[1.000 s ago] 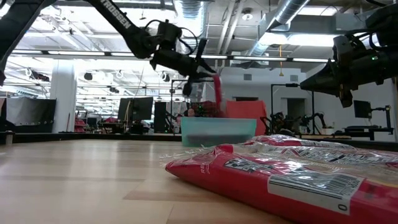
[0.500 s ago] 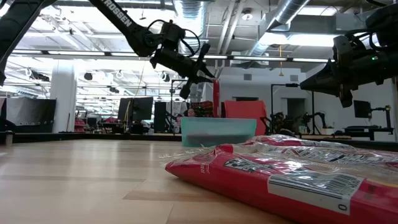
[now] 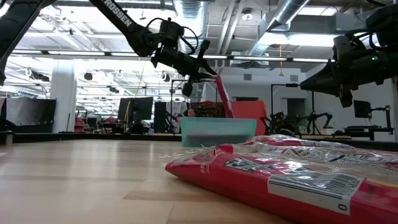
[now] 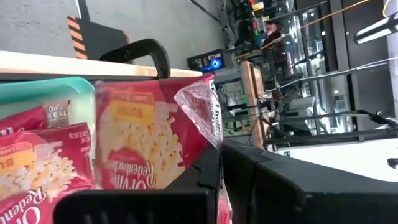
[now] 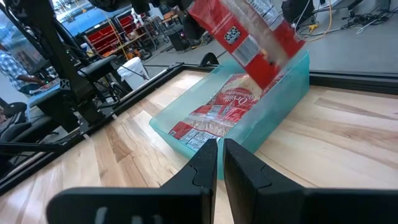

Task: Sort popcorn bags into baskets
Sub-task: Put the red popcorn bag into the green bin

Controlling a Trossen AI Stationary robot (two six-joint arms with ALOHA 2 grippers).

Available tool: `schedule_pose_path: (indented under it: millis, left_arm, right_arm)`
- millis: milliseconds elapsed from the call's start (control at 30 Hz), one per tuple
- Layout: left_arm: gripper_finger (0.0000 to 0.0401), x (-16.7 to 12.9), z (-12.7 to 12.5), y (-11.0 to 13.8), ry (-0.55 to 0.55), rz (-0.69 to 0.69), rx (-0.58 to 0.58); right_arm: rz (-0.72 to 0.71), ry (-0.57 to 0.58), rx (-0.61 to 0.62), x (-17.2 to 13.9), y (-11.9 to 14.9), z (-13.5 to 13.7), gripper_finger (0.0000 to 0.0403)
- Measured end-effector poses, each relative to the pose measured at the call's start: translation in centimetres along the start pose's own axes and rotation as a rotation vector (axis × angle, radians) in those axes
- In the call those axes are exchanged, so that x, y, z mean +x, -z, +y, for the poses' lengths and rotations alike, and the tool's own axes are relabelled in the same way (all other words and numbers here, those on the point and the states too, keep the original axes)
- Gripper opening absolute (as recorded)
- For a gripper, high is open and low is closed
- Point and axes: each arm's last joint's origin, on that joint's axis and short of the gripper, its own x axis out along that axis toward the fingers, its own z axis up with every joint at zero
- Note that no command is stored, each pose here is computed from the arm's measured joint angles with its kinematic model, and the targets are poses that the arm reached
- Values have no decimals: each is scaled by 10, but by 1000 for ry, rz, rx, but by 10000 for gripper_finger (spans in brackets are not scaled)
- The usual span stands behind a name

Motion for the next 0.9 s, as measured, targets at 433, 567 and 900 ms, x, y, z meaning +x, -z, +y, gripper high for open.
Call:
schedule_pose_path:
  millis: [433,567,900]
  left_arm:
    - [0,1,0,3,-22,-28,-21]
    - [0,3,-3,7,-2,-25,-35]
    - [0,4,-4,12,-19,-37,-44]
  right_arm:
    - [0,0,-18,0,0,0,54]
    - [-1,1,-26,0,0,0,54]
    - [-1,2,-29,0,0,0,54]
